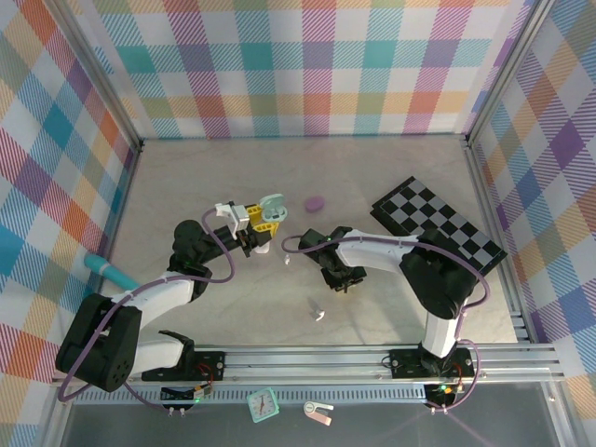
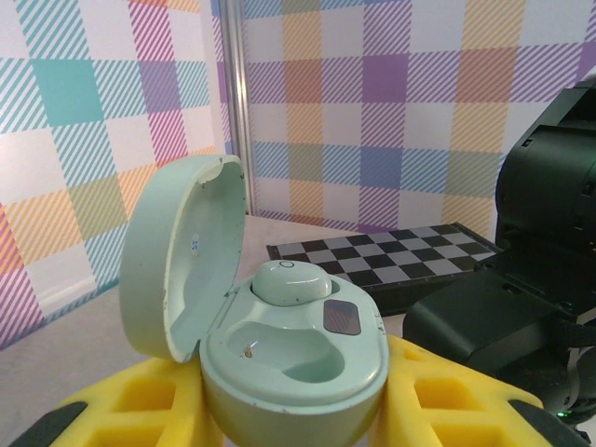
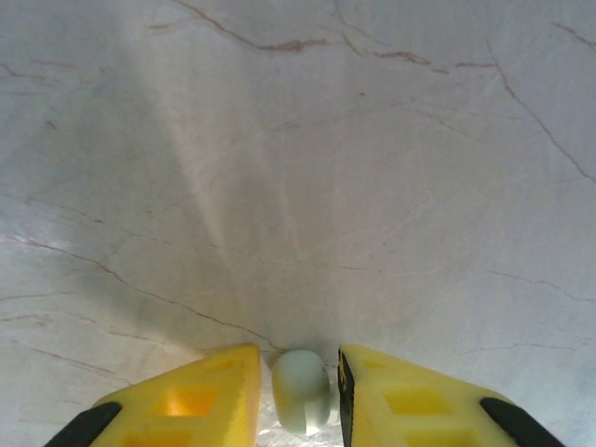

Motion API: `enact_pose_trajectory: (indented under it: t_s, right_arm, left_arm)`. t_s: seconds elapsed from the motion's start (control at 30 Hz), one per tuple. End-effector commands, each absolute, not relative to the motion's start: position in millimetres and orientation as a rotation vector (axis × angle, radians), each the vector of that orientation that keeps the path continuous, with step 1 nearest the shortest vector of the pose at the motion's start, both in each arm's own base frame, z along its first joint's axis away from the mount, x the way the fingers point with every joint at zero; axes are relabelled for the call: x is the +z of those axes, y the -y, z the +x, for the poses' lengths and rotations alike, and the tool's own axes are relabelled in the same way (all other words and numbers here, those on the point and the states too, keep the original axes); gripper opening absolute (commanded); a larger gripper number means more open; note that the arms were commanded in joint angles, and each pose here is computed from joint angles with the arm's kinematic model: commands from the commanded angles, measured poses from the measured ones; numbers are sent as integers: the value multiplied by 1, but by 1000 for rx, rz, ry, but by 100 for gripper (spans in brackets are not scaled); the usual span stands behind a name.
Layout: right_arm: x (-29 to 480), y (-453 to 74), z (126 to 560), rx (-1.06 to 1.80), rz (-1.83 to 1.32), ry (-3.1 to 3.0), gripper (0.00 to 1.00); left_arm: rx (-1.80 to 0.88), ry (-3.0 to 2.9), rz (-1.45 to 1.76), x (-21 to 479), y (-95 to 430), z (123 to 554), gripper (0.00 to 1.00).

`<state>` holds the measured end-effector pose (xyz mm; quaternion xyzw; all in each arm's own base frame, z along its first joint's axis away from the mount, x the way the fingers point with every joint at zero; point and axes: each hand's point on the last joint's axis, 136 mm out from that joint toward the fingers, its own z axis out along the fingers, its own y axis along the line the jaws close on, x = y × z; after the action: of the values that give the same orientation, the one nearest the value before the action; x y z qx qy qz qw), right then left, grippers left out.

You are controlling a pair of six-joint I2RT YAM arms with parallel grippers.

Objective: Insert wireless bluetooth earbuds into charging case

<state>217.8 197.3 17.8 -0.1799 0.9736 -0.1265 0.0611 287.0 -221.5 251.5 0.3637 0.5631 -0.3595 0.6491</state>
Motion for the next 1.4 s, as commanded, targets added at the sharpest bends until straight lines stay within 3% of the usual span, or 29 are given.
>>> enact_pose_trajectory:
  t_s: [0.0, 0.4, 0.67, 1.03, 1.37]
  right_arm:
    - [18, -199, 214, -400, -578, -2960, 28]
    - [29, -198, 218, -364, -549, -2923, 21]
    - [64, -204, 228, -237, -478, -2817, 20]
    - [169, -238, 252, 463, -253, -2511, 17]
    - [286, -274, 255, 1020, -278, -2113, 18]
  left_arm:
    - [-787, -1241, 833, 260, 218, 287, 25]
    - [-788, -1247, 834, 258, 218, 288, 25]
    - [-756, -1263, 800, 257, 215, 296, 25]
    - [-725, -1266, 803, 251, 225, 296, 25]
    - [-723, -1273, 849, 241, 259, 292, 24]
